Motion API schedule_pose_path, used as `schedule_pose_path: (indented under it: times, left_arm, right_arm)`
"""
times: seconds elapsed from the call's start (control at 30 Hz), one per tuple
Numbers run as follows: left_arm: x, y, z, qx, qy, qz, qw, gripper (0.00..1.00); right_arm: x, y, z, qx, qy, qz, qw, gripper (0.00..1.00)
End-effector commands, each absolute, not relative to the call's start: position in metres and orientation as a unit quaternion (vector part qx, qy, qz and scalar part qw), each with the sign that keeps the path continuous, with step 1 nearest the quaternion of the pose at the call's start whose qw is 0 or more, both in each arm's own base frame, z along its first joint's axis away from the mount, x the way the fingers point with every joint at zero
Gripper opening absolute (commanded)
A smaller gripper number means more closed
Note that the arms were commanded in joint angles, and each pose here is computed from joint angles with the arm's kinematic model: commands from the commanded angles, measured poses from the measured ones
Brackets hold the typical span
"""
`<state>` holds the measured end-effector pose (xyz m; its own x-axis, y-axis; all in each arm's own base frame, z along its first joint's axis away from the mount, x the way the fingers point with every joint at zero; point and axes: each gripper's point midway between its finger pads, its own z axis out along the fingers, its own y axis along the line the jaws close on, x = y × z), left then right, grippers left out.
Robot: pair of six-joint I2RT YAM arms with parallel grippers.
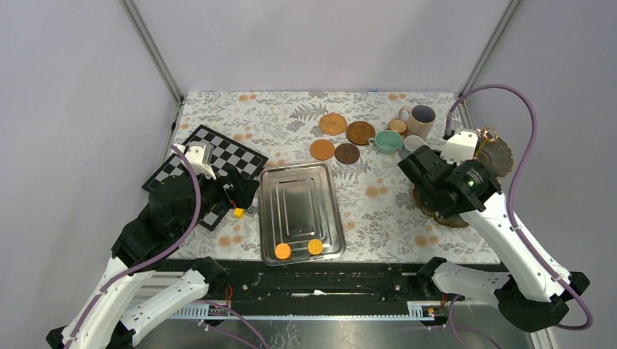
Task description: Serve the afternoon tea
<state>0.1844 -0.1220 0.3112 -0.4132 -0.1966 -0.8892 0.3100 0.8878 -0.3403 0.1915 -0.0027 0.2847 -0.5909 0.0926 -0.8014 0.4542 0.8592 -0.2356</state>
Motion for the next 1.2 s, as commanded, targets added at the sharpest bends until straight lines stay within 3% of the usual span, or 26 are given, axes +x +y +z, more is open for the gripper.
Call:
schedule_pose_path:
  times: [0.0, 0.2, 0.3, 0.7, 0.9, 1.17]
  left_arm:
    - [0.179, -0.122, 0.330, 0.044, 0.789, -0.250, 0.559, 0.99]
    - [0.179, -0.119, 0.330, 0.047, 0.791, -0.243, 0.560, 0.99]
    - [0.179, -0.120, 0.329, 0.048, 0.792, -0.241, 0.559, 0.99]
    - [0.181, -0.122, 0.328, 0.047, 0.795, -0.243, 0.554, 0.99]
    - [0.182, -0.127, 0.328, 0.049, 0.795, -0.249, 0.551, 0.99]
    - [0.181, -0.124, 0.330, 0.046, 0.793, -0.249, 0.554, 0.99]
  right_arm:
    - [0.191, -0.011, 0.280, 0.167, 0.861, -0.234, 0.420, 0.47]
    - [0.189, -0.012, 0.274, 0.170, 0.862, -0.237, 0.414, 0.48]
    - [0.188, -0.012, 0.272, 0.168, 0.863, -0.238, 0.413, 0.54]
    - [0.176, -0.019, 0.276, 0.175, 0.863, -0.213, 0.424, 0.55]
    - [0.178, -0.018, 0.274, 0.170, 0.864, -0.221, 0.420, 0.67]
    - [0.182, -0.017, 0.293, 0.160, 0.860, -0.210, 0.437, 0.71]
